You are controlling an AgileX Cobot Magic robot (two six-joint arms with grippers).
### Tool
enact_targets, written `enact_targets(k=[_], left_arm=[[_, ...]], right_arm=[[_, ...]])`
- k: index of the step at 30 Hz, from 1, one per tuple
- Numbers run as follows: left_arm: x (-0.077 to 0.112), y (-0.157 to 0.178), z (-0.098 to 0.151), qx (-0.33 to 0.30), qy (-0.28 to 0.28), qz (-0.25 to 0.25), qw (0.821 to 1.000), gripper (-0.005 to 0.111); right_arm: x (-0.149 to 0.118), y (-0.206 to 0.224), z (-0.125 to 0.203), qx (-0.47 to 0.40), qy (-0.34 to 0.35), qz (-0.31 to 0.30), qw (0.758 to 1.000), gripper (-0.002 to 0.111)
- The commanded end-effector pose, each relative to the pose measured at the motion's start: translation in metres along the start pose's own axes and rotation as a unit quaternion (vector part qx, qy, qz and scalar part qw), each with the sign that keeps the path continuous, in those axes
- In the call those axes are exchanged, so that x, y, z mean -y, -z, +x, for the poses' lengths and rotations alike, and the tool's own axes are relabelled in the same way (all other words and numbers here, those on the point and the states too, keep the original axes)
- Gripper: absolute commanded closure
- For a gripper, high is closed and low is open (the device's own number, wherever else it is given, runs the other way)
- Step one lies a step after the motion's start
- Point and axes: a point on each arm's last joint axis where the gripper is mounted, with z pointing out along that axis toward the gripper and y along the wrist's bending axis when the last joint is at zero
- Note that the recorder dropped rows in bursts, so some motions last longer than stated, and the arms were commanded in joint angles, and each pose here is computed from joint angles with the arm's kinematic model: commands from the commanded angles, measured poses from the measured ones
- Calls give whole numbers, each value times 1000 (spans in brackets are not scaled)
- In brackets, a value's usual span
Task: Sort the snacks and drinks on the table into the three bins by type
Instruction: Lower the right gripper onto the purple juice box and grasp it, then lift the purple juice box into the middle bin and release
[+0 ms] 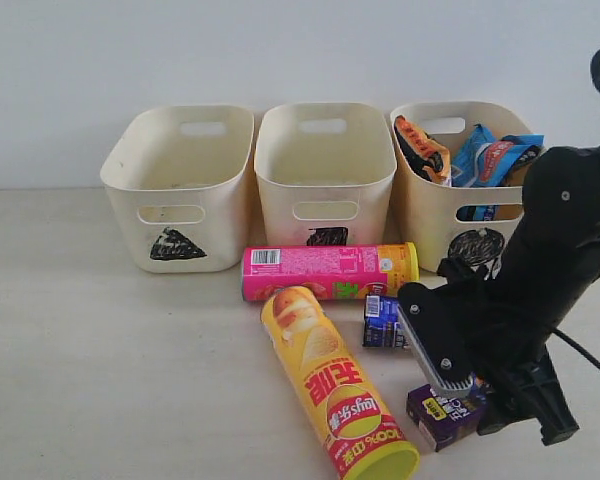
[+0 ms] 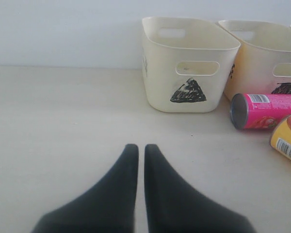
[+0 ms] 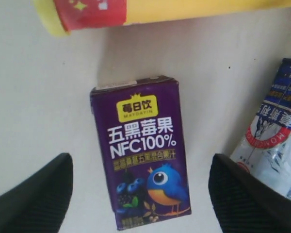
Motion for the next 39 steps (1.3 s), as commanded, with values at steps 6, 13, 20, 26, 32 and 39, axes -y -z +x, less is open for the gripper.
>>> enact_targets(k=[6,13,20,26,32,39], left_arm=[[0,1,-2,8,3,-1,1000,103],[0,1,-2,6,3,-1,1000,103],[0,1,-2,6,3,-1,1000,103],[0,1,-2,6,3,-1,1000,103],[0,1,-2,7,3,-1,1000,103],[0,1,-2,7,3,-1,1000,103]], right_arm=[[4,-23,3,-6,4,-1,1000,39],[4,-39,6,-15,11,-13,1000,39],[7,-47,7,-18,21,-1,1000,58],[6,-42,10,-36,53,-7,998,105],[1,-17,8,-36,39,-8,999,106],[2,35,2,-22,-43,81,996,106]])
